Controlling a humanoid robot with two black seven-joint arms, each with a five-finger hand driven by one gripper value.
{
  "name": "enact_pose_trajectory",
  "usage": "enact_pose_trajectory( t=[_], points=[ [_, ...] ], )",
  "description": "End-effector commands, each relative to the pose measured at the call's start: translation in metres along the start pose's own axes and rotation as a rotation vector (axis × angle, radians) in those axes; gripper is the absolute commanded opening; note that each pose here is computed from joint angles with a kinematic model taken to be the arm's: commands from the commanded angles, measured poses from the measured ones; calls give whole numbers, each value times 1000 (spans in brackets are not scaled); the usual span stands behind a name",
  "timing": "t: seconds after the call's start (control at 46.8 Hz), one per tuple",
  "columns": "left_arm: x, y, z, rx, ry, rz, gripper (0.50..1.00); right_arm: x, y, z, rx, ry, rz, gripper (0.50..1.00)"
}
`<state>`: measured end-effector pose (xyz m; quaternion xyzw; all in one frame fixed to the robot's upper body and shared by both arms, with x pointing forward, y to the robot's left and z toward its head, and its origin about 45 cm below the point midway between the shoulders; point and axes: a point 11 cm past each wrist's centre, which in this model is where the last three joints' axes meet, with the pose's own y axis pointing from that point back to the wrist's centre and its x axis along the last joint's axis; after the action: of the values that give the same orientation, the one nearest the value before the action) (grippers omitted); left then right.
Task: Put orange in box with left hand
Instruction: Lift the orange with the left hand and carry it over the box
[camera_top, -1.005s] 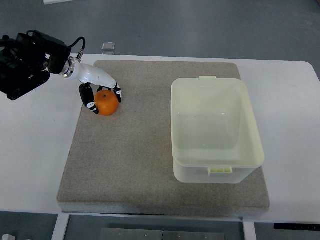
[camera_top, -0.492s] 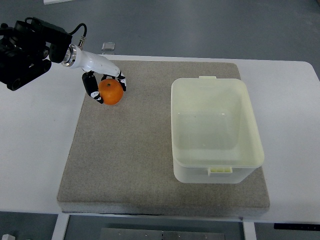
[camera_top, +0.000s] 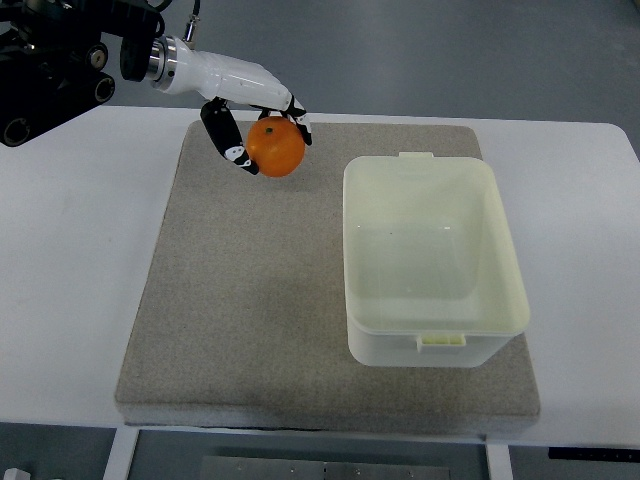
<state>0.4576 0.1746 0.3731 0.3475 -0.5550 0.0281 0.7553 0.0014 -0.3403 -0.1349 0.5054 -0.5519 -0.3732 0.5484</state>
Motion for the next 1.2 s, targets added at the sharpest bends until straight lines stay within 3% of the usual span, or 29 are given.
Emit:
enact_pose_trajectory(
  t=[0.0, 0.235, 0.77, 1.134, 1.176],
  points=[
    [9, -3, 14, -42, -18, 15, 500, 0, 0, 0, 0, 0, 0, 932],
    [34, -10, 59, -170, -70, 67, 500, 0, 0, 0, 0, 0, 0, 932],
    [33, -56, 138, -378, -163, 7, 500, 0, 0, 0, 0, 0, 0, 932],
    [28, -67, 144, -388, -188, 1, 500, 0, 0, 0, 0, 0, 0, 932],
    [30, -67, 143, -388, -185, 14, 535, 0, 0, 0, 0, 0, 0, 932]
  ],
)
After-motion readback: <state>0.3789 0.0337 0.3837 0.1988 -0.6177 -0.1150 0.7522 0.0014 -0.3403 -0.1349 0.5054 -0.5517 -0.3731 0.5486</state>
